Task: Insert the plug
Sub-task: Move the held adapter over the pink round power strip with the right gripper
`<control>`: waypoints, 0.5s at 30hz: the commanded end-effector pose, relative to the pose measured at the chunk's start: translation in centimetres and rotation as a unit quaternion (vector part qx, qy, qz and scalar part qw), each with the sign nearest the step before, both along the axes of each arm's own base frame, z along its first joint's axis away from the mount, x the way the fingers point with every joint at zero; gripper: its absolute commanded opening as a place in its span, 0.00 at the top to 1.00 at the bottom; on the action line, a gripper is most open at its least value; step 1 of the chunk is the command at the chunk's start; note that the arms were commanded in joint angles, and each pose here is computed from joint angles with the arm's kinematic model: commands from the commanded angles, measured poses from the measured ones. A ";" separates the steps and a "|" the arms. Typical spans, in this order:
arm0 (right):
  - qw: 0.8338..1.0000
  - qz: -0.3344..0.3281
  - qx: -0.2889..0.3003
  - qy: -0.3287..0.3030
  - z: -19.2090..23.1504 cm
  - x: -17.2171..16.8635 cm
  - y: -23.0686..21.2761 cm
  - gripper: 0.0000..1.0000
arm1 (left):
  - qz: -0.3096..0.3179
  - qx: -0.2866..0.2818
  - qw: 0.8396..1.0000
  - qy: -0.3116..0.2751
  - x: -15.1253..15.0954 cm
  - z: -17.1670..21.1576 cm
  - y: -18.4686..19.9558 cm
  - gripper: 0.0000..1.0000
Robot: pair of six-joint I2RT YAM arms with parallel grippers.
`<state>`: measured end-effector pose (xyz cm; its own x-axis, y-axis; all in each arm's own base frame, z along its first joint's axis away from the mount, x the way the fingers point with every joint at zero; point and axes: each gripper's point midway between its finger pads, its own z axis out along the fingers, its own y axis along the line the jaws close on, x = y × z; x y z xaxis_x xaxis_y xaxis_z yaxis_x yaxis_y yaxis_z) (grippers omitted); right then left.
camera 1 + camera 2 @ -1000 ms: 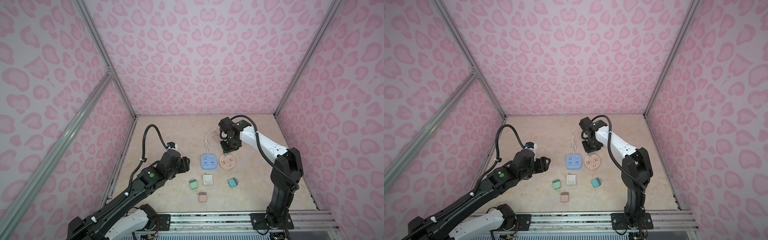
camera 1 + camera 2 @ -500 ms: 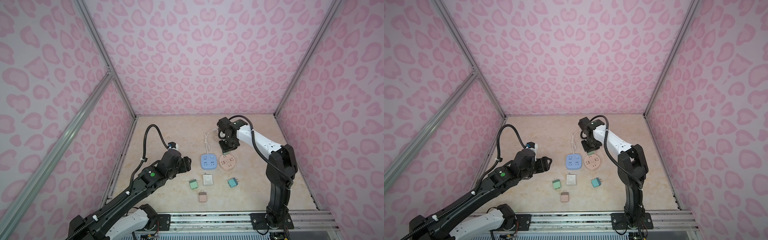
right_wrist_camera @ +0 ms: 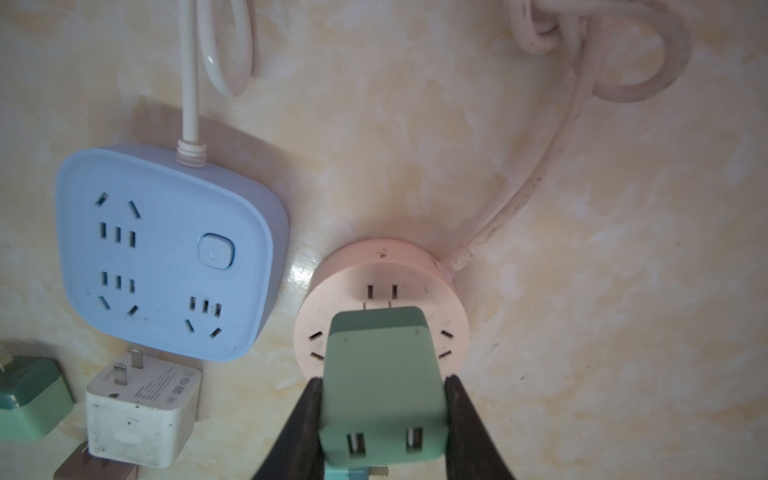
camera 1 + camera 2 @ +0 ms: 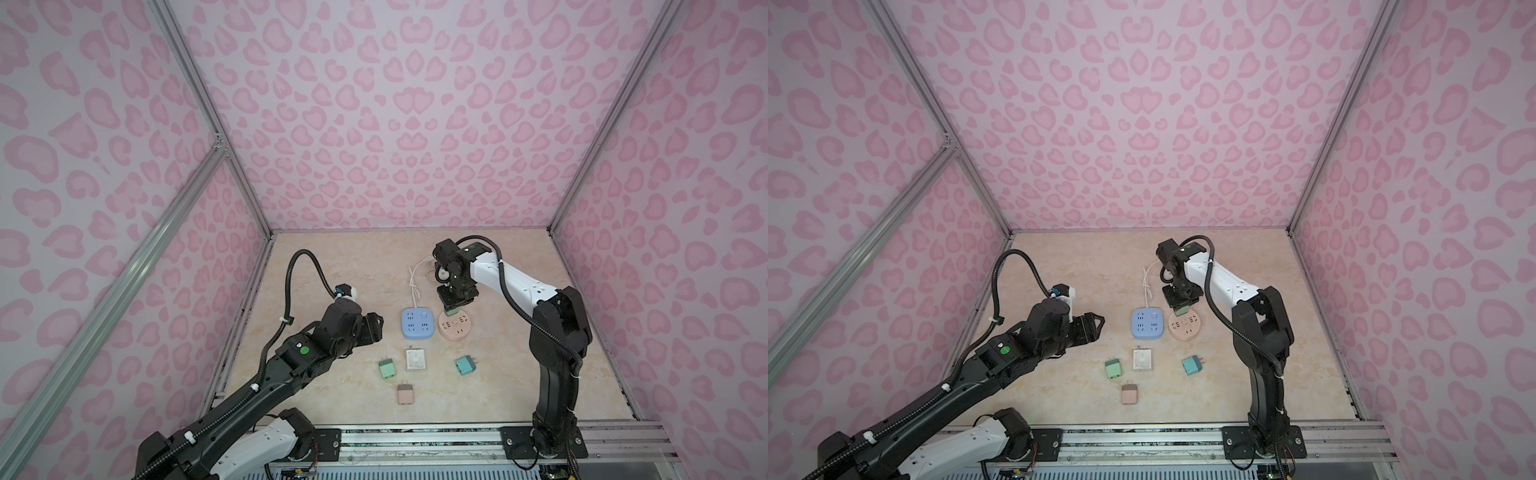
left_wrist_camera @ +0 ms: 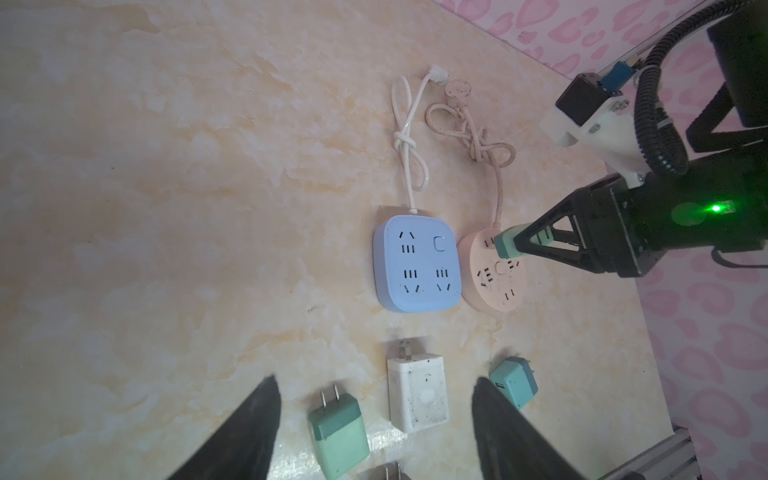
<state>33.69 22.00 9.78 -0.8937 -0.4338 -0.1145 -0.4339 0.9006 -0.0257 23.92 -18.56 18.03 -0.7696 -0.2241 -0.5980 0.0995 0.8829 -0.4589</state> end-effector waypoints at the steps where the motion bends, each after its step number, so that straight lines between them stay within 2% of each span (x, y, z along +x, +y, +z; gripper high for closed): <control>1: 1.000 0.006 -0.013 0.015 -0.9 -0.5 -0.3 1.00 | 0.001 -0.013 1.000 -0.004 0.2 0.2 -0.3 0.26; 15: 1.000 0.006 -0.023 0.018 -2.0 -0.1 -0.4 1.00 | 0.004 -0.005 1.000 0.000 0.2 -0.1 -0.1 0.26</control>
<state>33.85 21.88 9.05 -0.8930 -0.4389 -0.1001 -0.4367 0.8985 -0.0434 23.74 -18.65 17.67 -0.7785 -0.2238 -0.5863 0.0962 0.8807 -0.4638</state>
